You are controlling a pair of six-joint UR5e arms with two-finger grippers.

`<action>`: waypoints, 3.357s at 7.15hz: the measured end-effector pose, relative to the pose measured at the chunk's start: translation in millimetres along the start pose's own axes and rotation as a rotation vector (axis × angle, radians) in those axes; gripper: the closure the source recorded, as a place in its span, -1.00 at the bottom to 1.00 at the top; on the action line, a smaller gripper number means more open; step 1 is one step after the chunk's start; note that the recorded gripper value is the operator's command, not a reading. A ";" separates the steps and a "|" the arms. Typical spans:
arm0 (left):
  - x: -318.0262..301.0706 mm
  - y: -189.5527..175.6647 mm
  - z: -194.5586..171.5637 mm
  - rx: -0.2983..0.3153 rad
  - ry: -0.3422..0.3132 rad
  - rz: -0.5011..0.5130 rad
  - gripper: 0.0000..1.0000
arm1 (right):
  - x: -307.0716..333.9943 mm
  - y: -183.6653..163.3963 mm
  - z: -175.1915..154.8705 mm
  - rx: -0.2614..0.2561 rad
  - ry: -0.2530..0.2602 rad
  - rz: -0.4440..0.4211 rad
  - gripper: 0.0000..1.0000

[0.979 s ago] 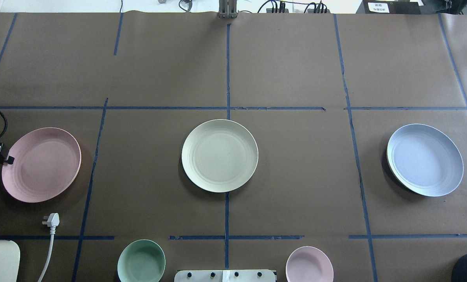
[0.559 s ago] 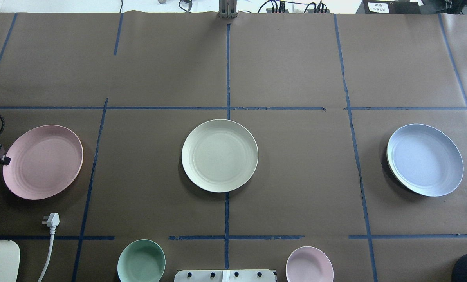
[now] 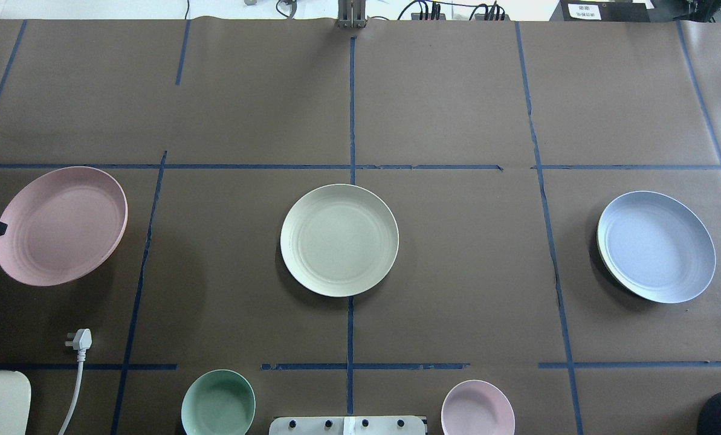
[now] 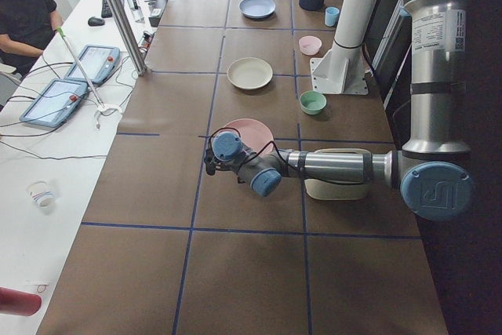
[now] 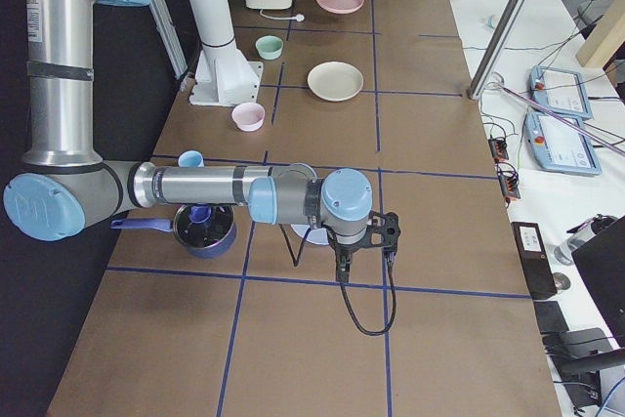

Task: Stack three plates with pink and blue
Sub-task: 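Carry the pink plate with the left gripper onto the cream plate, then open the left gripper and withdraw it while the right gripper reaches the blue plate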

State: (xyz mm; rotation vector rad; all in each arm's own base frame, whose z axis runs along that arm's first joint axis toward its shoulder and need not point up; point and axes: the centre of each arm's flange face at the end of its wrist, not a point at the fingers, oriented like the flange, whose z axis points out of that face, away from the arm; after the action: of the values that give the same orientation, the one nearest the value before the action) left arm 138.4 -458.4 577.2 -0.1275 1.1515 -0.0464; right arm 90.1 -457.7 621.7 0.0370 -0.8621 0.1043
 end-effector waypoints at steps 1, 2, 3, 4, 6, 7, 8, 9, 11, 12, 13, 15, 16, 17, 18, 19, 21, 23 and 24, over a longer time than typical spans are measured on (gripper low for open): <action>48.2 -14.2 -14.2 0.014 0.016 -0.027 1.00 | -0.8 -1.2 -0.6 0.002 0.001 -0.003 -1.00; 101.0 -28.6 -19.7 0.029 0.030 -0.058 1.00 | -0.7 -1.5 -0.5 0.002 0.001 -0.003 -1.00; 160.6 -37.2 -11.8 0.032 0.045 -0.090 1.00 | -0.7 -1.7 -0.5 0.002 0.001 -0.003 -1.00; 219.6 -36.3 7.2 0.030 0.054 -0.116 1.00 | -0.4 -1.7 0.2 0.001 0.001 -0.002 -1.00; 317.2 -14.9 67.2 0.050 0.044 -0.146 1.00 | -0.1 -1.9 1.7 -0.003 0.000 0.008 -1.00; 350.3 4.9 107.2 0.065 0.021 -0.141 1.00 | -1.7 -2.8 1.1 -0.002 -0.001 0.023 -1.00; 371.2 27.8 146.3 0.076 -0.005 -0.127 1.00 | -5.2 -3.8 0.4 -0.002 -0.019 0.038 -1.00; 385.0 47.7 174.2 0.074 -0.020 -0.124 1.00 | -11.8 -4.3 1.7 -0.008 -0.054 0.043 -1.00; 410.9 78.0 207.1 0.058 -0.022 -0.125 1.00 | -32.1 -8.2 11.7 -0.012 -0.085 0.043 -1.00; 421.5 84.1 214.2 0.055 -0.018 -0.126 0.98 | -44.2 -10.3 19.0 -0.003 -0.091 0.049 -1.00; 426.2 85.2 217.3 0.056 -0.017 -0.129 0.87 | -52.3 -10.5 25.6 0.003 -0.094 0.049 -1.00; 420.3 71.8 213.2 0.074 -0.026 -0.149 0.86 | -59.3 -9.4 33.8 0.000 -0.090 0.041 -1.00; 415.3 59.9 206.0 0.089 -0.033 -0.163 0.21 | -61.0 -9.1 37.5 -0.003 -0.081 0.035 -1.00; 412.6 51.5 200.1 0.100 -0.040 -0.176 -0.99 | -62.4 -8.7 40.6 -0.007 -0.073 0.031 -1.00; 413.2 49.2 197.7 0.105 -0.041 -0.180 -1.00 | -62.8 -7.8 43.0 -0.010 -0.069 0.030 -1.00; 415.9 51.0 196.0 0.105 -0.036 -0.178 -1.00 | -63.0 -6.7 45.5 -0.015 -0.067 0.029 -1.00; 423.8 58.6 183.5 0.103 -0.016 -0.168 -1.00 | -65.0 -5.5 53.4 -0.031 -0.061 0.024 -1.00; 432.9 70.5 152.3 0.101 -0.039 -0.184 -1.00 | -72.7 -1.9 70.1 -0.046 -0.041 0.018 -1.00; 434.3 72.2 130.4 0.103 -0.062 -0.206 -1.00 | -82.3 5.8 87.5 -0.029 -0.015 0.022 -1.00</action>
State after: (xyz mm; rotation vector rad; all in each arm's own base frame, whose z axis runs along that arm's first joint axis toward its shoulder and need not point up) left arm 432.1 -421.2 226.3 -0.1547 1.0688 -0.2823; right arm -29.9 -464.8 616.1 0.0009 -0.8795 0.1120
